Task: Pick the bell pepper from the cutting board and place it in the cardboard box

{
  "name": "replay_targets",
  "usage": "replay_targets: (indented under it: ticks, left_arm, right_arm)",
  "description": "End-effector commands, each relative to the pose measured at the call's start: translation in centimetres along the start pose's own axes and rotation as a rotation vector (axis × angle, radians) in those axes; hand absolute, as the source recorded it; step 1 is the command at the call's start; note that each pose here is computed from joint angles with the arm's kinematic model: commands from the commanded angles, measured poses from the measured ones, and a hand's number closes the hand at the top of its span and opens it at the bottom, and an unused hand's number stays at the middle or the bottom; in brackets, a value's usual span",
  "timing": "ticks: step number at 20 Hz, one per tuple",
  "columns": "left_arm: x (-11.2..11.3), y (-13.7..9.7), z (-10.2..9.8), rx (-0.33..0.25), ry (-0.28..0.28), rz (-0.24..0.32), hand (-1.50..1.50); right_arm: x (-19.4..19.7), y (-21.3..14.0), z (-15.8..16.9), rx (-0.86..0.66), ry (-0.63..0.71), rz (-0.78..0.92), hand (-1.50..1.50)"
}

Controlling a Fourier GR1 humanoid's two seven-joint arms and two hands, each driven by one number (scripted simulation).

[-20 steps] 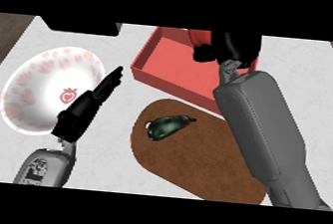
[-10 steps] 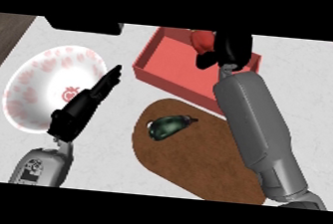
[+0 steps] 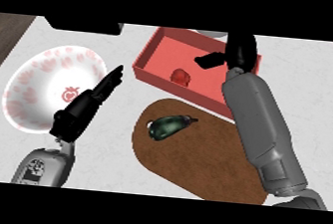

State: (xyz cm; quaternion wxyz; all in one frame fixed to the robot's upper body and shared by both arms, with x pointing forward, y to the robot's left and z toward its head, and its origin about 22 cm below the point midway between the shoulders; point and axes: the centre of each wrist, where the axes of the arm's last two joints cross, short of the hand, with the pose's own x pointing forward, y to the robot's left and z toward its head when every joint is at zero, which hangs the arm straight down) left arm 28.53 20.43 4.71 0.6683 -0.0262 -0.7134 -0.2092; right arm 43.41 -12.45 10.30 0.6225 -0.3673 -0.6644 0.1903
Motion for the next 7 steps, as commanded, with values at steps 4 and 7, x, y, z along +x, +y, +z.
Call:
replay_targets:
  ticks: [4, 7]
  left_arm:
    - [-0.7, -1.1, 0.7, -0.005, 0.014, 0.007, 0.00]
    - [-0.7, 0.3, 0.9, 0.045, 0.015, -0.008, 0.00]
  right_arm:
    - [-2.1, -2.6, -0.6, -0.226, -0.006, -0.386, -1.50]
    - [-4.6, -5.6, -0.9, -0.251, -0.032, -0.484, -1.50]
